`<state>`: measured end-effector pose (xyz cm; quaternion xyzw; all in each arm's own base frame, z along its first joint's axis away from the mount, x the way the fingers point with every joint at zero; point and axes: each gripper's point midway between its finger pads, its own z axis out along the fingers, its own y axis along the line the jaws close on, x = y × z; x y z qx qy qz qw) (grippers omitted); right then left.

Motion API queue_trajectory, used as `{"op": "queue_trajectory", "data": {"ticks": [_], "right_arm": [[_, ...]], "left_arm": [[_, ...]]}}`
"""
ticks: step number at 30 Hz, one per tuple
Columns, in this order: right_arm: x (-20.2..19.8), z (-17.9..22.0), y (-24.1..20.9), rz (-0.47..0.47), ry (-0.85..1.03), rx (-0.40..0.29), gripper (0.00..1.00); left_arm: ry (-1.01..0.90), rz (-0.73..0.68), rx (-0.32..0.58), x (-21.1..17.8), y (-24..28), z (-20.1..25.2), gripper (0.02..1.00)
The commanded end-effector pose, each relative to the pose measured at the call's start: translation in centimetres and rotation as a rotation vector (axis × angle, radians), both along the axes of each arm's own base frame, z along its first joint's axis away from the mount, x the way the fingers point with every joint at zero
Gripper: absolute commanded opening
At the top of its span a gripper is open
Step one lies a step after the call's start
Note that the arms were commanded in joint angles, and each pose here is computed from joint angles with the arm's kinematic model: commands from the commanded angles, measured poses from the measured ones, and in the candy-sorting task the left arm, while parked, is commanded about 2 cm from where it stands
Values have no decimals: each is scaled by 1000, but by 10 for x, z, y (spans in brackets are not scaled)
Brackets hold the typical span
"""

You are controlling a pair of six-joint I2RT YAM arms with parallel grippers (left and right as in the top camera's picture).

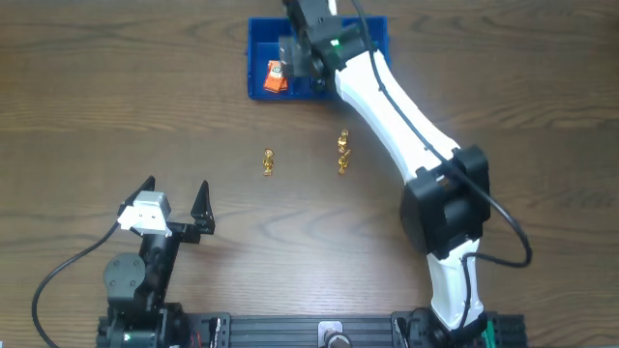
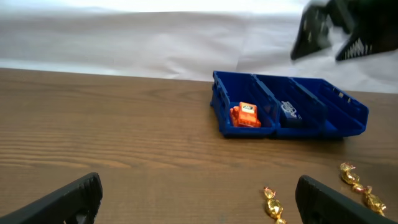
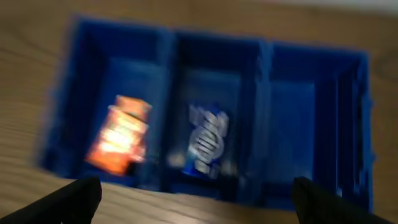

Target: Sort Candies Into Trays

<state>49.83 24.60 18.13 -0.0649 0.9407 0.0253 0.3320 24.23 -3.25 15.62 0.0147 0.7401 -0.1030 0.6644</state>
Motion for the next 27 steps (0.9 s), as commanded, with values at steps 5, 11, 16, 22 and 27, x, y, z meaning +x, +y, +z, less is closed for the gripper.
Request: {"op": "queue_trajectory", "data": {"ticks": [5, 11, 16, 22, 27], "right_arm": [[-107, -14, 71, 58, 207, -35, 1000], [-147, -91, 83, 14, 403, -96, 1000], [-157, -140, 89, 10, 494, -83, 1000], [-156, -162, 85, -45, 528, -89, 1000], [-154, -175, 84, -64, 538, -90, 991]], "left_arm": [[45, -16, 5, -1, -2, -16, 996], [45, -16, 5, -1, -2, -16, 998], [45, -16, 5, -1, -2, -16, 998], [45, -16, 5, -1, -2, -16, 998], [45, -16, 5, -1, -2, -16, 998]]}}
